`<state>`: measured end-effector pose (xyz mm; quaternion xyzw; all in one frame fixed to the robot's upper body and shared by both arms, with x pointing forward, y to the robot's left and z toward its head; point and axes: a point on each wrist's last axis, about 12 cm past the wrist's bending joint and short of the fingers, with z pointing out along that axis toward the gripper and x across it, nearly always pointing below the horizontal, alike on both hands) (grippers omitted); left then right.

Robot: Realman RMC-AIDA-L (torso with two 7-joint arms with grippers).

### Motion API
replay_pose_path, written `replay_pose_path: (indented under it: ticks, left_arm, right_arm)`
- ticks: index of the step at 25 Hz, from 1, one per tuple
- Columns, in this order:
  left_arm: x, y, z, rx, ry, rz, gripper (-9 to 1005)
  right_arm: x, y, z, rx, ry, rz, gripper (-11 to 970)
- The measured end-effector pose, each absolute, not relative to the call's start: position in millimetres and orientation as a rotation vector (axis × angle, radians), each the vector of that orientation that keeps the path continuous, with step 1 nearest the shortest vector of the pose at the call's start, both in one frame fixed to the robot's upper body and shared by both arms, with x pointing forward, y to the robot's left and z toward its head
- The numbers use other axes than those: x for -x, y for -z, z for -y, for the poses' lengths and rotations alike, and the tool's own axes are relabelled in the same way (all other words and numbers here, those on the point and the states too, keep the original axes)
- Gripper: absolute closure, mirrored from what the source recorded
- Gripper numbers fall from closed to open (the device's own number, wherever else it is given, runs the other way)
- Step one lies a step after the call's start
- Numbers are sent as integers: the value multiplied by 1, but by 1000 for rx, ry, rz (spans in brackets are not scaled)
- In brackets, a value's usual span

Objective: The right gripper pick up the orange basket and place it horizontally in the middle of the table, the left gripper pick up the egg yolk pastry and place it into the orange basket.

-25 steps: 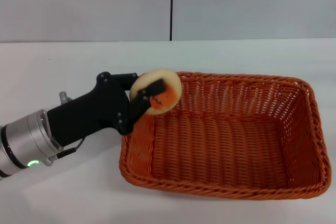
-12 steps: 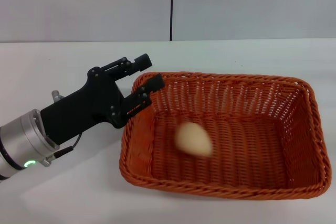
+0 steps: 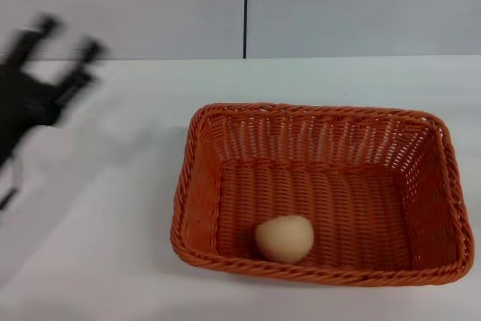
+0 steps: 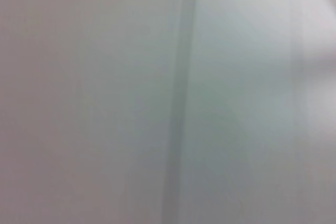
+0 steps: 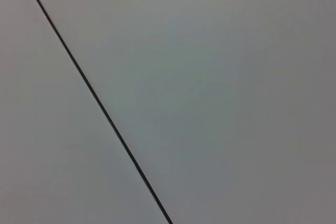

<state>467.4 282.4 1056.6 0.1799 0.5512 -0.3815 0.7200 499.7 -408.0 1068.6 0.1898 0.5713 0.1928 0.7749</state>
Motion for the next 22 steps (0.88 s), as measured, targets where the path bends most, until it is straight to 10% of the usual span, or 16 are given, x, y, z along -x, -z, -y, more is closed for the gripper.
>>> replay_pose_path:
  ticks: [8,22]
  left_arm:
    - [-428,-1048,-338,108,278,-1074,137]
    - [-412,-1045,-352,187,184,-1068,137]
  right_arm:
    - [-499,-1069,408,-410,-418,-1235,581]
    - [-496,-1068,410,-414,-419,-1234,581]
